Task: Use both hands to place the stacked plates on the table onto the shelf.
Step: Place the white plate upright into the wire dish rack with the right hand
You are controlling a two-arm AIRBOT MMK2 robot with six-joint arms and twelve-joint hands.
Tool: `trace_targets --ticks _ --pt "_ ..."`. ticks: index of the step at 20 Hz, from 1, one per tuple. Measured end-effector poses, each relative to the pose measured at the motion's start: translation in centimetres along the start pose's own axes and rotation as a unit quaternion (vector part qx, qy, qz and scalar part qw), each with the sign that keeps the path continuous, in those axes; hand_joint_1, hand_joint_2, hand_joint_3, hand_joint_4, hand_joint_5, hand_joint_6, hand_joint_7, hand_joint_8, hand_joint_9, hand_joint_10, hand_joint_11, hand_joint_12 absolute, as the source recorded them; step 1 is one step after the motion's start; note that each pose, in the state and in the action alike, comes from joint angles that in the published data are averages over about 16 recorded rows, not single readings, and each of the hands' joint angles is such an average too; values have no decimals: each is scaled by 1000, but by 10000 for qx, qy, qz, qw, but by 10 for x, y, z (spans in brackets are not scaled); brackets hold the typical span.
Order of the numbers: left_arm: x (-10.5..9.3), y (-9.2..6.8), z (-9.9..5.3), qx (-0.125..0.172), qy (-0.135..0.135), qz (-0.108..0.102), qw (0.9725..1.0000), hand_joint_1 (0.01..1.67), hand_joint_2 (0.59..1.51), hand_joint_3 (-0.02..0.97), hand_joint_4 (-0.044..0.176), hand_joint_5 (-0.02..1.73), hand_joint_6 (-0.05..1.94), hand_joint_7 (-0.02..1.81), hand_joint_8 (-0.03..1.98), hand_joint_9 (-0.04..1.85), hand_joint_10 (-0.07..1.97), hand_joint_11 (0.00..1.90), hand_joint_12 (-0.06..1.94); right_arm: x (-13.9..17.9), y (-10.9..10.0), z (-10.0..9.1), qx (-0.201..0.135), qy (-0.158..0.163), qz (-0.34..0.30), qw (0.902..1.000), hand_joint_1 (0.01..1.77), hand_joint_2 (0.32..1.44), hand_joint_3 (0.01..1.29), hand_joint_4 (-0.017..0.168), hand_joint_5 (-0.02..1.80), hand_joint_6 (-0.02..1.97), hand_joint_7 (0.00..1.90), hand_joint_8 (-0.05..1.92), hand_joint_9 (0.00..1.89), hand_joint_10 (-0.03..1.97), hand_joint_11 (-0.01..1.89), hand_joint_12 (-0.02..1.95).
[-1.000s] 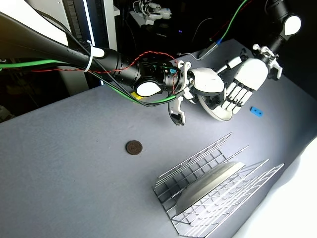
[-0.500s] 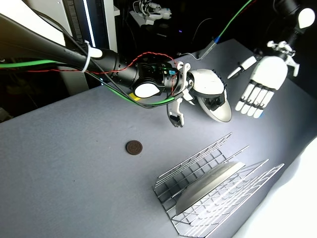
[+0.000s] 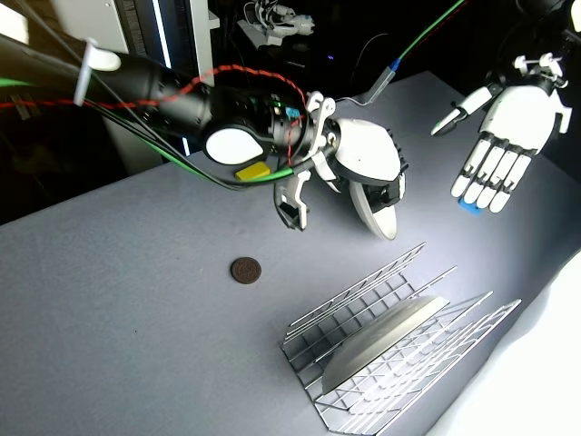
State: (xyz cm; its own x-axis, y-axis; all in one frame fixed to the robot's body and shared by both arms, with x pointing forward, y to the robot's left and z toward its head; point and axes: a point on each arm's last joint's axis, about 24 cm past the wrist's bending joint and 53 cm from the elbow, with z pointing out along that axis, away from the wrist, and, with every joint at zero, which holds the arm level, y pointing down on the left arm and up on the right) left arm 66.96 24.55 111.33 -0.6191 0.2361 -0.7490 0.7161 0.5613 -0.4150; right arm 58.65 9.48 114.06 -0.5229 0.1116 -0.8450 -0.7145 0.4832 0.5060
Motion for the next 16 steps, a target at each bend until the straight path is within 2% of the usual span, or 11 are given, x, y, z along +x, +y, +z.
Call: trace_targets --ticks 10,16 --pt "-3 -16 7 223 -10 201 9995 16 1184 13 4 18 13 19 -7 16 4 16 -7 -61 -3 -45 361 -171 666 9970 1240 963 13 21 1078 745 1157 699 1300 161 857 1145" --pt "-2 -20 10 275 2 298 9992 16 1184 14 3 20 13 20 -7 19 4 16 -7 -97 -20 -64 623 -442 1381 9875 1240 966 13 19 1068 747 1153 701 1297 162 848 1158"
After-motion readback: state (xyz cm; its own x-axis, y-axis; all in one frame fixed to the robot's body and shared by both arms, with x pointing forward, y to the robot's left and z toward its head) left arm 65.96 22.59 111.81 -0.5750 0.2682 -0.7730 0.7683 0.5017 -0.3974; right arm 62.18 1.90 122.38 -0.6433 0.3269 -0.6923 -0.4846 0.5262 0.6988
